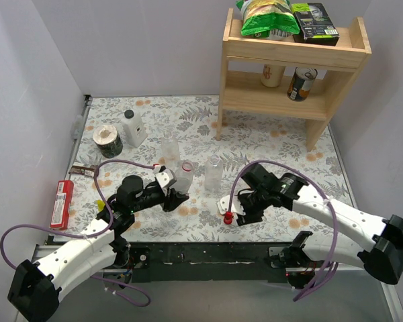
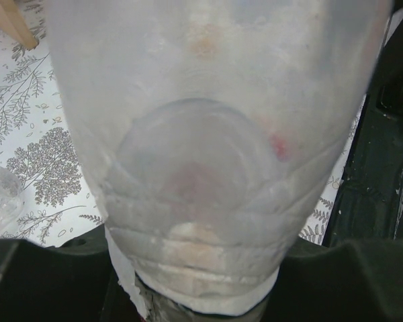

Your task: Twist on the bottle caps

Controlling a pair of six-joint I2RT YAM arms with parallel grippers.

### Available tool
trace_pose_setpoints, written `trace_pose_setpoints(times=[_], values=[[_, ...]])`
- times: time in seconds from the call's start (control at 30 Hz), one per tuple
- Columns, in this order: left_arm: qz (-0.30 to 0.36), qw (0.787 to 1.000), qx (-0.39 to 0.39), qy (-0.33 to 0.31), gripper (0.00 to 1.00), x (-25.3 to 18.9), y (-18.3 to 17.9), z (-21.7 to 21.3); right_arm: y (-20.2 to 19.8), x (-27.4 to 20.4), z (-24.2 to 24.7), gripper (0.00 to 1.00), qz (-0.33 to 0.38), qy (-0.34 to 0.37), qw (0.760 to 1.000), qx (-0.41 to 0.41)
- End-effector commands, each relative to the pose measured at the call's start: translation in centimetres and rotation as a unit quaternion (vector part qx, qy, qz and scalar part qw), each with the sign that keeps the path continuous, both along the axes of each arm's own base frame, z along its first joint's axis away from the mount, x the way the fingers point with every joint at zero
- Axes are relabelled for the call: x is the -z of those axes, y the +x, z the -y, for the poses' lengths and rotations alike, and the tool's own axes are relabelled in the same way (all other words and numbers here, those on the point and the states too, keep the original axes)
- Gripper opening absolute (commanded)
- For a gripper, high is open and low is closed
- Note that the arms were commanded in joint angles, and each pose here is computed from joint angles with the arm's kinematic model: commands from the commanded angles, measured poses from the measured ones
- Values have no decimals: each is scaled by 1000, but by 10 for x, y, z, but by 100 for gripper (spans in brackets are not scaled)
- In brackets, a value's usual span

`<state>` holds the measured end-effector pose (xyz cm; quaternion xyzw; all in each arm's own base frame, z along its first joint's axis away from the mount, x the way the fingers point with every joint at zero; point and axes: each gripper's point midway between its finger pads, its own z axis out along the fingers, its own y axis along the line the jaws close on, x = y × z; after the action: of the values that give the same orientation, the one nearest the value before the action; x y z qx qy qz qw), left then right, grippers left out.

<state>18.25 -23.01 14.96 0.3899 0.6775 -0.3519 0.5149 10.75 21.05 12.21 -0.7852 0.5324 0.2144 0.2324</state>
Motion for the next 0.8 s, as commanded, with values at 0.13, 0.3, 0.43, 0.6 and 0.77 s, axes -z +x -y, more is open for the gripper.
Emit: trace_pose_setpoints(times=[0.13,0.3,0.43,0.6,0.77], values=[[14,999,-33,-4,0,-14,15,-8,4,54,-19,61,10,-12,995,-101],[13,999,-39,-7,0,-17,19,-11,11,69,-30,61,3,-17,995,-101],[11,999,-37,-7,0,-16,20,-11,14,73,-39,61,1,-14,994,-109],[9,999,-38,-8,0,-16,20,-11,14,79,-45,60,-6,-17,993,-119],[9,999,-40,-9,0,-14,20,-11,13,86,-43,57,-9,-26,993,-119]])
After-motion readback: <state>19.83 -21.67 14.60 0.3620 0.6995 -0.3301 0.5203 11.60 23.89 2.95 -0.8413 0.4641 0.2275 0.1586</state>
